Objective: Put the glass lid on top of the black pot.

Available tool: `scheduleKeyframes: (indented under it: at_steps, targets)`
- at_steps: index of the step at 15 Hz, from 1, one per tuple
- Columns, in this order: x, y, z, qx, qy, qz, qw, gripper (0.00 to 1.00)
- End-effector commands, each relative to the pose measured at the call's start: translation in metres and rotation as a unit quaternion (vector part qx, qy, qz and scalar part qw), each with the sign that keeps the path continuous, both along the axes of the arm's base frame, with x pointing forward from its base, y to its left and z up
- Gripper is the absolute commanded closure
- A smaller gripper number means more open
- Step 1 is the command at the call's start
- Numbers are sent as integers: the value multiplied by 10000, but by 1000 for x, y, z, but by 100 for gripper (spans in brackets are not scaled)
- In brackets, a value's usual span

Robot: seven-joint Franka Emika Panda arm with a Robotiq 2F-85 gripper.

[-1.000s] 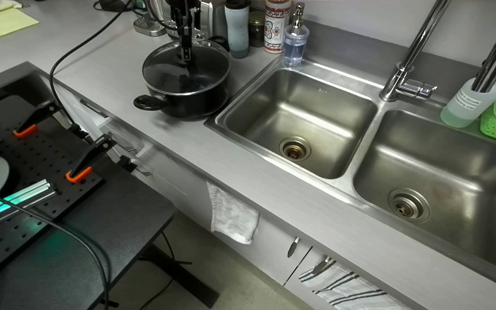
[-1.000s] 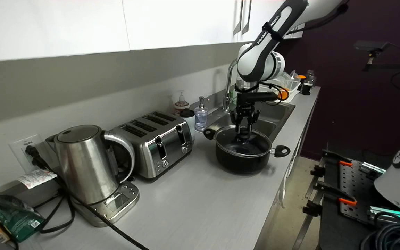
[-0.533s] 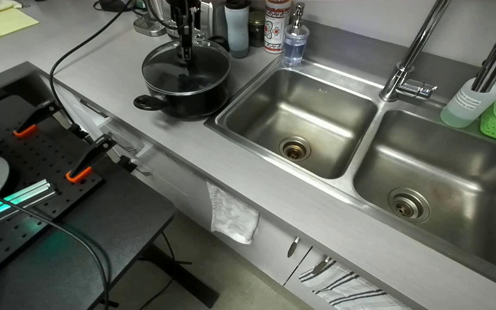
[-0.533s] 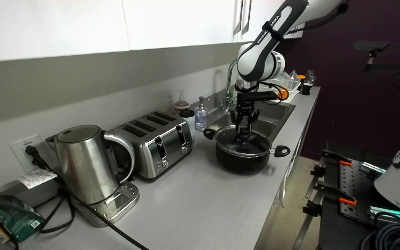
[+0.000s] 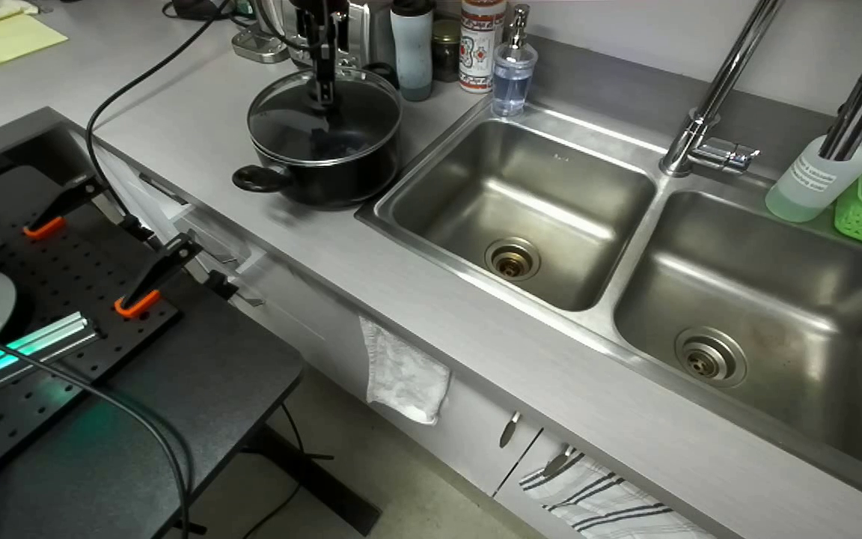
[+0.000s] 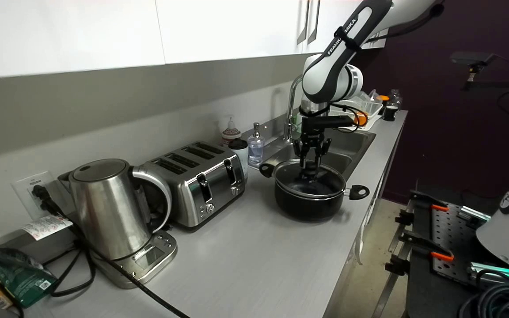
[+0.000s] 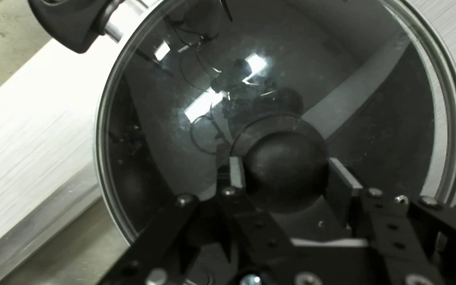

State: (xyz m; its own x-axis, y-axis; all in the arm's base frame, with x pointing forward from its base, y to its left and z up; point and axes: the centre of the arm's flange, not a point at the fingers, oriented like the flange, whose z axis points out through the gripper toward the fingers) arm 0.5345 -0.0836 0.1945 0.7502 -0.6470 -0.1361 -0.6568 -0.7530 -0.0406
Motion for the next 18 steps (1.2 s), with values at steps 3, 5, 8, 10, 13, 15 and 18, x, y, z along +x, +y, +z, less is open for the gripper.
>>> scheduleKeyframes:
  at_steps: [3, 5, 8, 10, 13, 15, 18]
  targets:
    - [-1, -3, 18, -29, 4, -89, 10000, 73]
    - [-2, -3, 19, -33, 3, -87, 10000, 73]
    - [-2, -2, 21, -50, -16, -85, 10000, 73]
    - [-2, -2, 23, -65, -18, -82, 9999, 73]
    - [-1, -2, 24, -74, -11, -80, 9999, 73]
    - [-1, -3, 23, -73, 5, -81, 9999, 73]
    - [-1, -4, 19, -51, 69, -93, 9999, 73]
